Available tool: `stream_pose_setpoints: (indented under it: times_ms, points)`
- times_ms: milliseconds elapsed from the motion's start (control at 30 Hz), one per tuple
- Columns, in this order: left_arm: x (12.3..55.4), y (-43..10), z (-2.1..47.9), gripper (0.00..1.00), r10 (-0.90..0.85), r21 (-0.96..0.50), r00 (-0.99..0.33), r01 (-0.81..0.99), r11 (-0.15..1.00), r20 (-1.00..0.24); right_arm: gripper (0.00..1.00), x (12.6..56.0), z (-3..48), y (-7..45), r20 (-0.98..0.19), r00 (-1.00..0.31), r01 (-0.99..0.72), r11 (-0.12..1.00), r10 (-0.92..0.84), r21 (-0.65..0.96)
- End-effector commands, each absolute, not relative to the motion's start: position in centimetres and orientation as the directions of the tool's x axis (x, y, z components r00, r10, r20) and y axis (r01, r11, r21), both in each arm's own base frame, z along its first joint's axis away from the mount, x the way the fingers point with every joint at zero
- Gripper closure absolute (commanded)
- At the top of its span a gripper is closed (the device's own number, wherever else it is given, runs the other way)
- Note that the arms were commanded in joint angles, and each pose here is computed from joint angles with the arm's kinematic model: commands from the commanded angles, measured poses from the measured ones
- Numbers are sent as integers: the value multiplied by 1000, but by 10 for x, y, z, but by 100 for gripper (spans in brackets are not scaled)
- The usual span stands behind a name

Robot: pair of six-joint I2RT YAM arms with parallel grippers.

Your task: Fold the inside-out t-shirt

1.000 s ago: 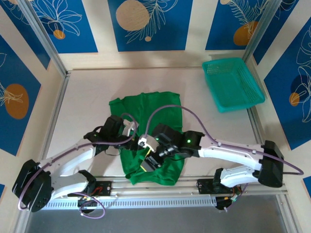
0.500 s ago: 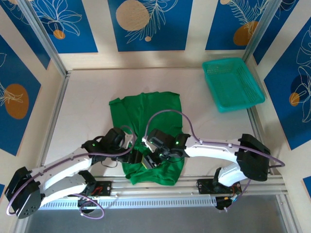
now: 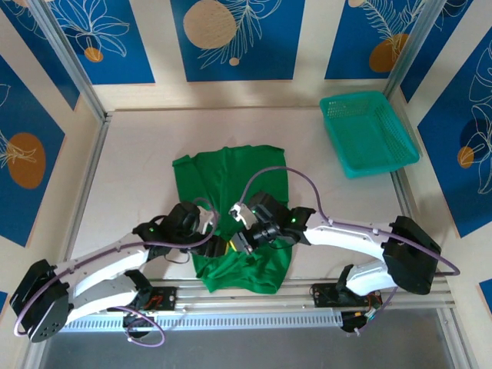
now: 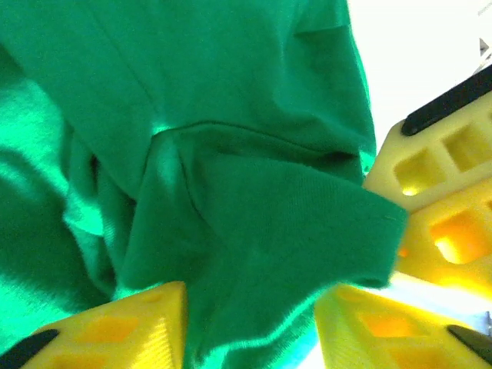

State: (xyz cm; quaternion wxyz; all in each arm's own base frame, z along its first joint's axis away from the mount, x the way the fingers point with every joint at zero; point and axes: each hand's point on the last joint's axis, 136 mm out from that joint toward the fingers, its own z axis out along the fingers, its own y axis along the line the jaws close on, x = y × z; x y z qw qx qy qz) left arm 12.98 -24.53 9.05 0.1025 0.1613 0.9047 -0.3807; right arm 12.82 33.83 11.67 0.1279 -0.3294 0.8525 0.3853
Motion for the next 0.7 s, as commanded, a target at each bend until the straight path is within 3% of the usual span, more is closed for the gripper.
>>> stream_pose_setpoints:
  times_ms: [0, 333, 600, 667]
  points:
    - [129, -252, 92, 64, 252, -659, -907, 419, 625, -337, 100, 114, 131, 340, -518, -700, -707, 374, -492, 600]
    - [140, -245, 116, 98, 266, -584, -866, 486, 651, -424, 100, 116, 132, 322, -560, -666, -742, 356, -493, 568]
    - [150, -238, 135, 100, 223, -546, -839, 501, 671, -496, 99, 102, 136, 324, -712, -493, -858, 141, -500, 495]
    - [155, -242, 140, 100, 204, -552, -828, 510, 659, -521, 96, 105, 134, 325, -732, -475, -871, 138, -488, 472]
